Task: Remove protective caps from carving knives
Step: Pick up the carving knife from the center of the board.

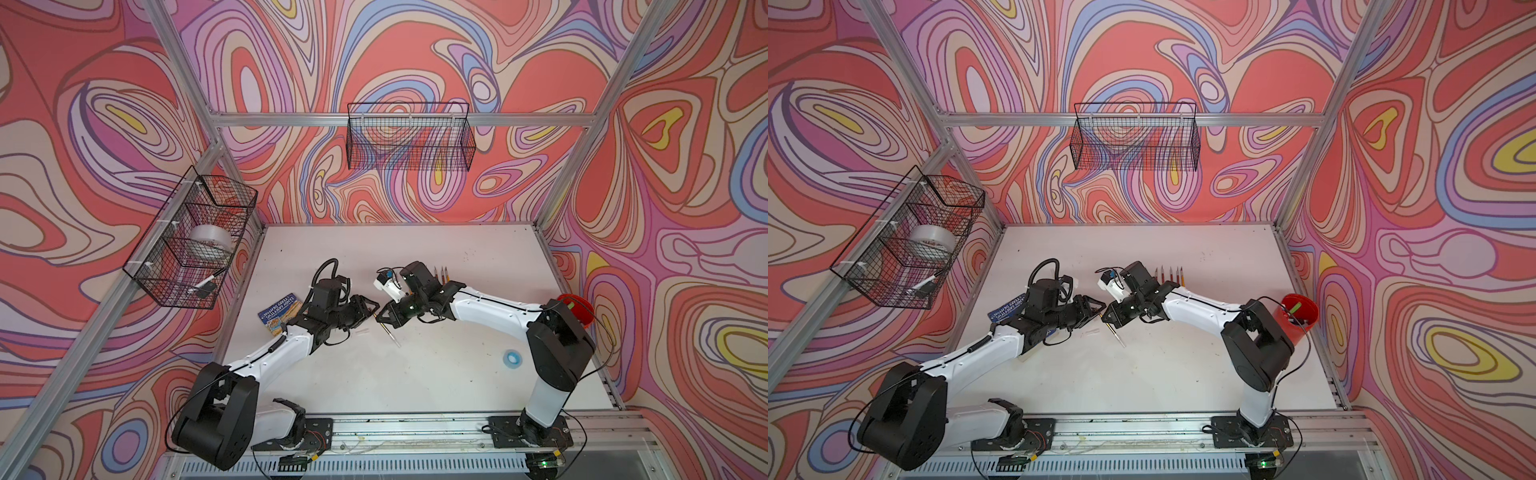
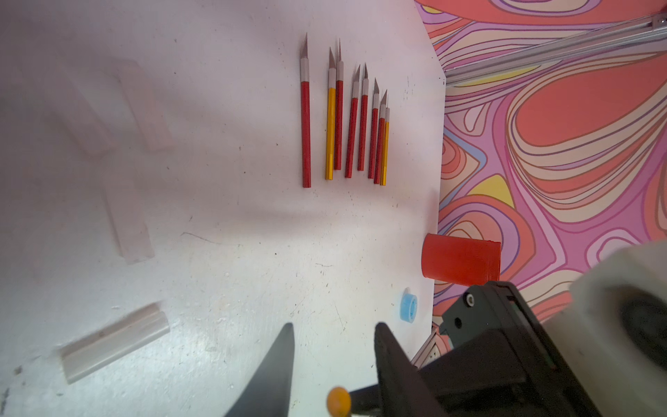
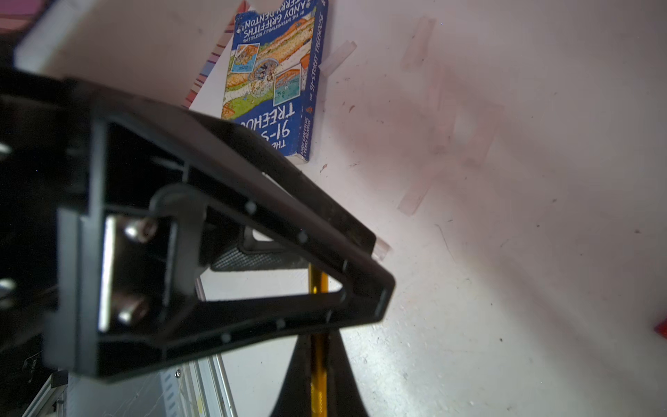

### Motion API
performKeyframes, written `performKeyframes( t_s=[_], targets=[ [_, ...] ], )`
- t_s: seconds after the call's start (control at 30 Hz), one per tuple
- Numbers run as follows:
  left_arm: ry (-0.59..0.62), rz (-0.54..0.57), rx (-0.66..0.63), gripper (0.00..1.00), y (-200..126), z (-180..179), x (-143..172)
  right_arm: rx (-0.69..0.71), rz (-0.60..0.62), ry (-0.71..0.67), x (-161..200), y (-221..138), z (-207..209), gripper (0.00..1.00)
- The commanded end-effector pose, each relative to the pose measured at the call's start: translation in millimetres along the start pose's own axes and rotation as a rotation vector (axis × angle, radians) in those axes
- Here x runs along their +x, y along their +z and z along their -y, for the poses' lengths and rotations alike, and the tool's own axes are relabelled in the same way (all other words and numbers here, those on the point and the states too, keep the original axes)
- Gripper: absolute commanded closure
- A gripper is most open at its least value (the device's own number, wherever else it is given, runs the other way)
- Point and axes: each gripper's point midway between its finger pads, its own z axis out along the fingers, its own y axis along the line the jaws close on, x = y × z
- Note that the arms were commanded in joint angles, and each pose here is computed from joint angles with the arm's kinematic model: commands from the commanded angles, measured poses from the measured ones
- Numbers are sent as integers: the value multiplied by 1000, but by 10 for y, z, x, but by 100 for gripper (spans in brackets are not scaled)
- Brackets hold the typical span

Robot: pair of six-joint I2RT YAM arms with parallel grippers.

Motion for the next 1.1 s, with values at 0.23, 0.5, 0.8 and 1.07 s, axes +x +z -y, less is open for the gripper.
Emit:
performKeyframes(
  t_s=[0.23, 0.5, 0.8, 1.07],
  targets=[
    [-21, -1, 14, 100, 33, 75, 10, -24, 42, 8, -161, 45, -44, 100],
    [-43, 18, 5, 100, 28, 73, -30, -10, 62, 23, -175, -4, -42, 79],
    [-107, 65, 75, 100, 87, 289, -228, 154, 264, 18, -227, -645, -42, 53],
    [-207, 248, 166, 100, -29, 492, -584, 85, 500, 74, -324, -1093, -431, 46]
  ],
)
